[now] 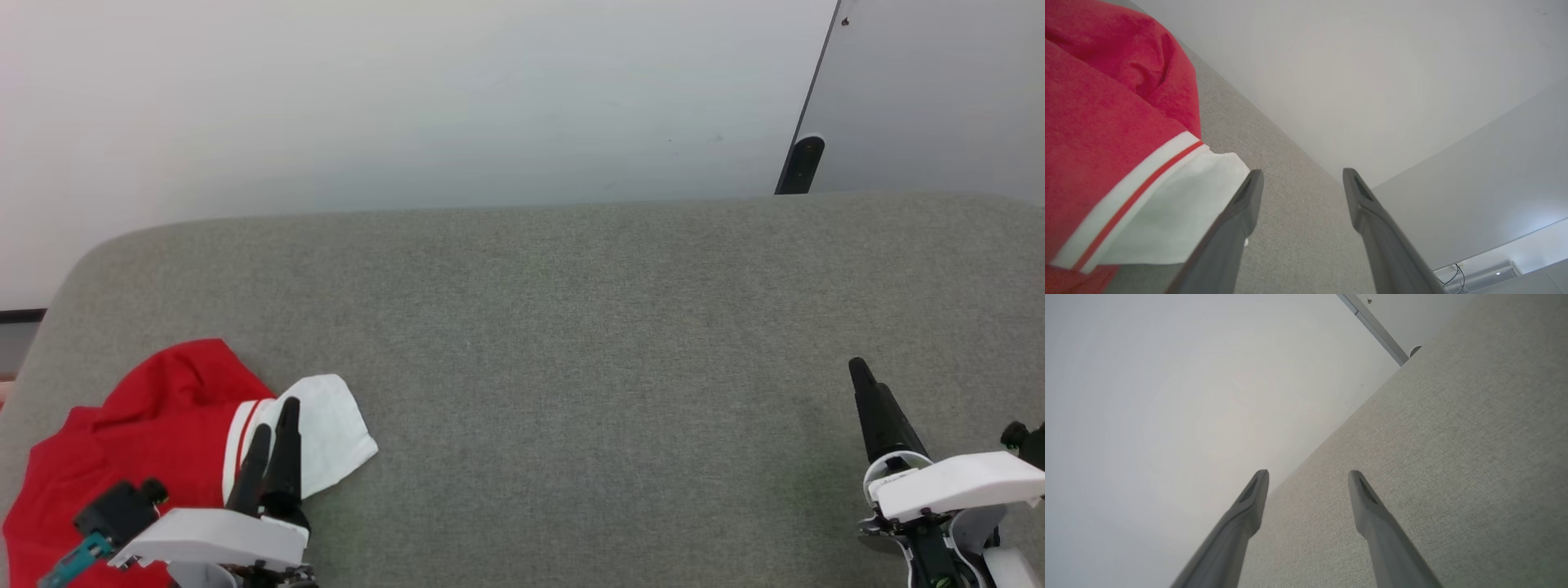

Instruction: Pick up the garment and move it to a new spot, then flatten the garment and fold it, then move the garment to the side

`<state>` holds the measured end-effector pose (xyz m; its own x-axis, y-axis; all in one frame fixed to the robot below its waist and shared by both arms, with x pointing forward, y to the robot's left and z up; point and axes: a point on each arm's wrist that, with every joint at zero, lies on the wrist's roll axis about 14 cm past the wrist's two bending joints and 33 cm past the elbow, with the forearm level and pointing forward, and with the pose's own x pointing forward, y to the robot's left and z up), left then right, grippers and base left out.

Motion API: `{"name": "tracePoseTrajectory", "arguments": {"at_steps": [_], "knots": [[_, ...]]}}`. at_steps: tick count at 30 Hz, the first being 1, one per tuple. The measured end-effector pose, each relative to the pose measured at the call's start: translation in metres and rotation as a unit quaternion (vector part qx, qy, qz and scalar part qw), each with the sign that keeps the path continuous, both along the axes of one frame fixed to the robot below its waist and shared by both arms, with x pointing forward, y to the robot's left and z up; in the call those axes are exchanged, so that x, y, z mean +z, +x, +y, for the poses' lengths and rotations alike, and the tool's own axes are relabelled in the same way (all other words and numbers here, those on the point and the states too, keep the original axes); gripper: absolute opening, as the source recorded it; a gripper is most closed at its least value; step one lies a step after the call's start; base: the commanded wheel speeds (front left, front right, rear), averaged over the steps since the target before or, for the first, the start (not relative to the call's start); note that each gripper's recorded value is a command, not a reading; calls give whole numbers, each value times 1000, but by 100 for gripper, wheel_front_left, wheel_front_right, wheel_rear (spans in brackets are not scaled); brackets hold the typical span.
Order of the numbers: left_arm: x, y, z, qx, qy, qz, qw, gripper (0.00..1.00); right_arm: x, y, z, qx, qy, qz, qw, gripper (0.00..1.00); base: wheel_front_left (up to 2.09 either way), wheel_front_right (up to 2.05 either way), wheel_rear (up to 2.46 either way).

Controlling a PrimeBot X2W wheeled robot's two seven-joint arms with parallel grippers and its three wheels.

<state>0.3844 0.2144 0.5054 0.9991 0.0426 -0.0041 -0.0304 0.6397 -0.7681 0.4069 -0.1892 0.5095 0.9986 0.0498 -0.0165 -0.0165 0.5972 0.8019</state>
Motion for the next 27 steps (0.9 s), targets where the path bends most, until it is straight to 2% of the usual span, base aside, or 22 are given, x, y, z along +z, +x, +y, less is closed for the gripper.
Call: {"name": "tracePoseTrajectory", "arguments": {"at_steps": [12,27], "knots": [[4,-5,4,-6,111,-7,994,100,-1,5,8,24,-132,-7,991,100,0,0,0],[9,-7,8,-5,203,-19,979,100,2,8,0,14,-235,-23,972,100,0,0,0]]}}
